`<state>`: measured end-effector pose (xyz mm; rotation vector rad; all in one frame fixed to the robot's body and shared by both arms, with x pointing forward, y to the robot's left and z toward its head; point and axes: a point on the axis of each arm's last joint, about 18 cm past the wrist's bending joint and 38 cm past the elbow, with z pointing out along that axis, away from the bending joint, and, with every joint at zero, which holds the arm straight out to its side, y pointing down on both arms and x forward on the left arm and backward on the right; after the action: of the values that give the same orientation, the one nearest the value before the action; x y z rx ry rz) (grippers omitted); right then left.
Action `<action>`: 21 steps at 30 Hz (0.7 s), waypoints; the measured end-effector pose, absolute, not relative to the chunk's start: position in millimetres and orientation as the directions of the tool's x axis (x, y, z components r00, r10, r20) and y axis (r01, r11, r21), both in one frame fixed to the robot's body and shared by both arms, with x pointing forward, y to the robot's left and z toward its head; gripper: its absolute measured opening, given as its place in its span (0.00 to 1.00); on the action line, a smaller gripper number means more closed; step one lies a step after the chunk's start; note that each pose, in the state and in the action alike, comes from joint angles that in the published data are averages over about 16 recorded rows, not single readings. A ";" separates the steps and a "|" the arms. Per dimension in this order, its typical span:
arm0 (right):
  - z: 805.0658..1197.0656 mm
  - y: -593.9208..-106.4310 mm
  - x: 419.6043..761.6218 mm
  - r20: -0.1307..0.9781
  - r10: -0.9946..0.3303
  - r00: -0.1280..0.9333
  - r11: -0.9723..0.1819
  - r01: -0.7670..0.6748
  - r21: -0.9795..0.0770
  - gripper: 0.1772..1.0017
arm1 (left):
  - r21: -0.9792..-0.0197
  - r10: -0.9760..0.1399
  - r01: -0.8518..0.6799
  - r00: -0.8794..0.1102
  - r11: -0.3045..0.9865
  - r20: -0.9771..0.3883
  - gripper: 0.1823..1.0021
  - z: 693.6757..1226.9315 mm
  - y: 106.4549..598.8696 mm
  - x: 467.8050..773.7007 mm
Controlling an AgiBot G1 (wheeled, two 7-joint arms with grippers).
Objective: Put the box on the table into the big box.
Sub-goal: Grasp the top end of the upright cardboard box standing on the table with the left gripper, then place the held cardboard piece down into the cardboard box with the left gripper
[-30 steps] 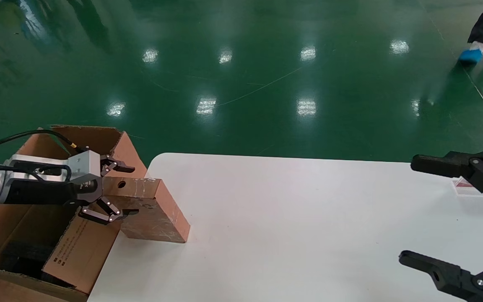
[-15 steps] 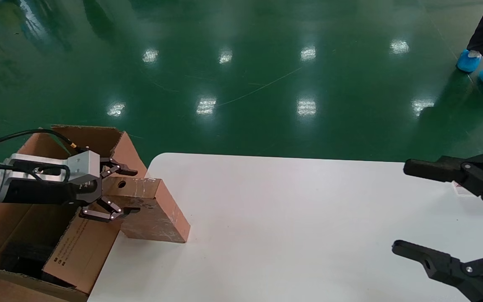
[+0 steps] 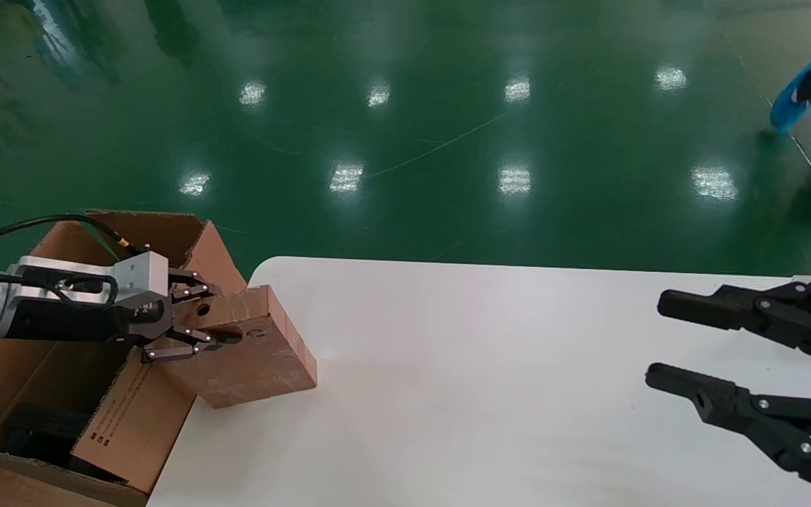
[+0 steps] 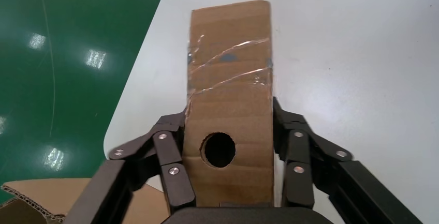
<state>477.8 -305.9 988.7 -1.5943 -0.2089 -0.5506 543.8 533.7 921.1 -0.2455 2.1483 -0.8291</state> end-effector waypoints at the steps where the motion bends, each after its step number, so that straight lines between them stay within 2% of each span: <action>1: 988.7 -305.9 477.8 0.465 -0.191 0.865 -0.111 0.451 -0.885 0.45 | -0.644 -0.437 0.097 -0.657 0.758 -0.614 0.50 923.1 533.2 544.1; 6: 988.7 -305.9 477.8 0.465 -0.191 0.865 -0.111 0.451 -0.885 0.32 | -0.709 -0.506 0.091 -0.637 0.700 -0.582 0.37 940.2 530.7 544.9; 12: 988.7 -305.9 477.8 0.465 -0.191 0.865 -0.111 0.451 -0.885 0.18 | -0.817 -0.634 0.075 -0.591 0.572 -0.498 0.28 979.2 531.7 541.0; 21: 988.7 -305.9 477.8 0.465 -0.191 0.865 -0.111 0.451 -0.885 0.06 | -0.926 -0.805 0.019 -0.488 0.376 -0.337 0.26 1043.9 554.1 512.7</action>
<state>477.8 -305.9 988.7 -1.5943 -0.2089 -0.5506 512.7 554.1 1043.9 -0.6893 1.7831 -1.2153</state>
